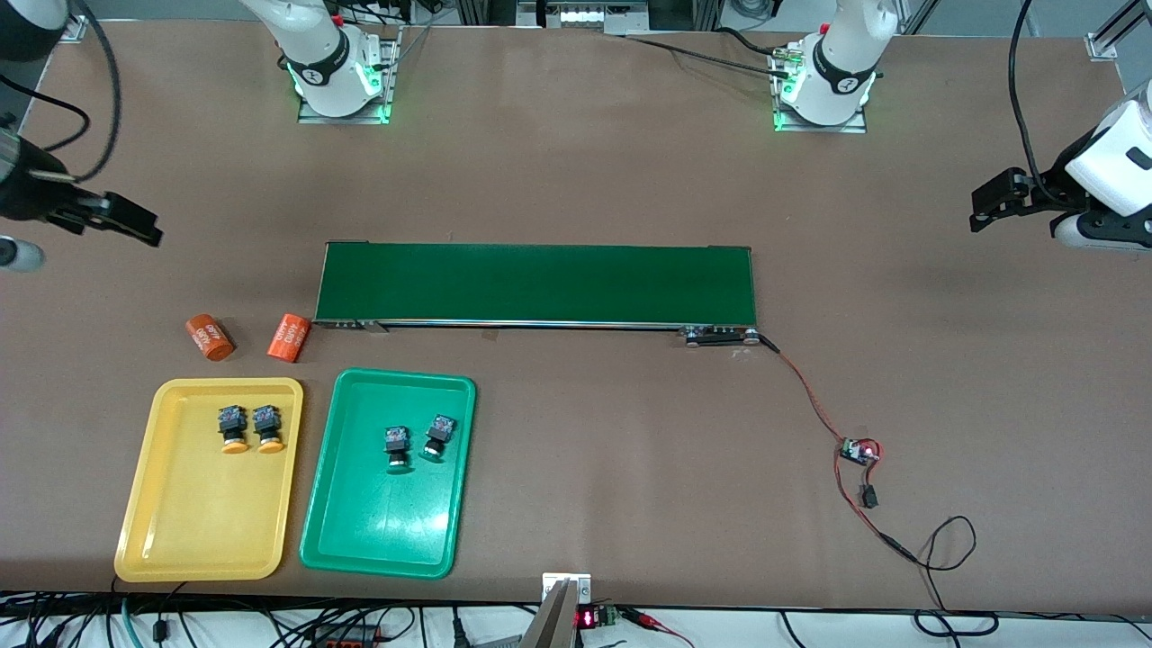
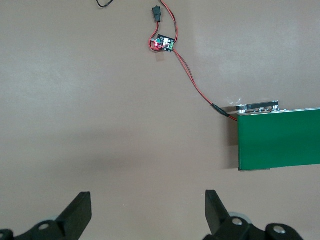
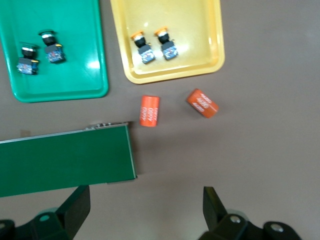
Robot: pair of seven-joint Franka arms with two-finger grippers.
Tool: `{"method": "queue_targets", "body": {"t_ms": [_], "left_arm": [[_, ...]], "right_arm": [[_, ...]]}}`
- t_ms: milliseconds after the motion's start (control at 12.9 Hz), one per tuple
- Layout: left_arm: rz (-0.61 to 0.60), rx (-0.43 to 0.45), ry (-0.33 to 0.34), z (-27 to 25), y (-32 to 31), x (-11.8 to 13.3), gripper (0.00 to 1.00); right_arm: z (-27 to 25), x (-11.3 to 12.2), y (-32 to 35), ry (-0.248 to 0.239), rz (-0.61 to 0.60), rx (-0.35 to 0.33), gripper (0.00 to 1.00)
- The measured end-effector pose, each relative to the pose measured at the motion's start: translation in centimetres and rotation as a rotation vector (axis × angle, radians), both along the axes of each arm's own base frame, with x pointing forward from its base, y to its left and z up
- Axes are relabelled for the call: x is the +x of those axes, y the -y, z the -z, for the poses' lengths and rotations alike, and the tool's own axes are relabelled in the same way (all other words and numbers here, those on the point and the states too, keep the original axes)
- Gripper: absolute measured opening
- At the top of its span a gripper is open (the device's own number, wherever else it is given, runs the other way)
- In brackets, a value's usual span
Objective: Sort buttons by color to trays
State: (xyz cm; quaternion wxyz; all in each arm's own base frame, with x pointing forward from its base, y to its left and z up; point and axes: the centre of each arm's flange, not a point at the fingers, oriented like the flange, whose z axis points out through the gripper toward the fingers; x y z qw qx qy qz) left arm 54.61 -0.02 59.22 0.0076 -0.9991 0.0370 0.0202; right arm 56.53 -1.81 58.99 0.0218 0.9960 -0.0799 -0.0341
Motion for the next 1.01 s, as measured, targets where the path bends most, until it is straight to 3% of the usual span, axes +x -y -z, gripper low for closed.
{"method": "queue_targets", "body": {"t_ms": [619,1005], "left_arm": [[0.001,0.000,-0.001,0.0,0.1,0.0,1.00],[0.002,0.000,0.007,-0.4,0.1,0.0,1.00]], "right_arm": [[1.1,-0.6,2.6,-0.050,-0.054,0.010,1.00],[1.5,-1.3,2.5,-0.111,-0.044,0.014,1.00]]}}
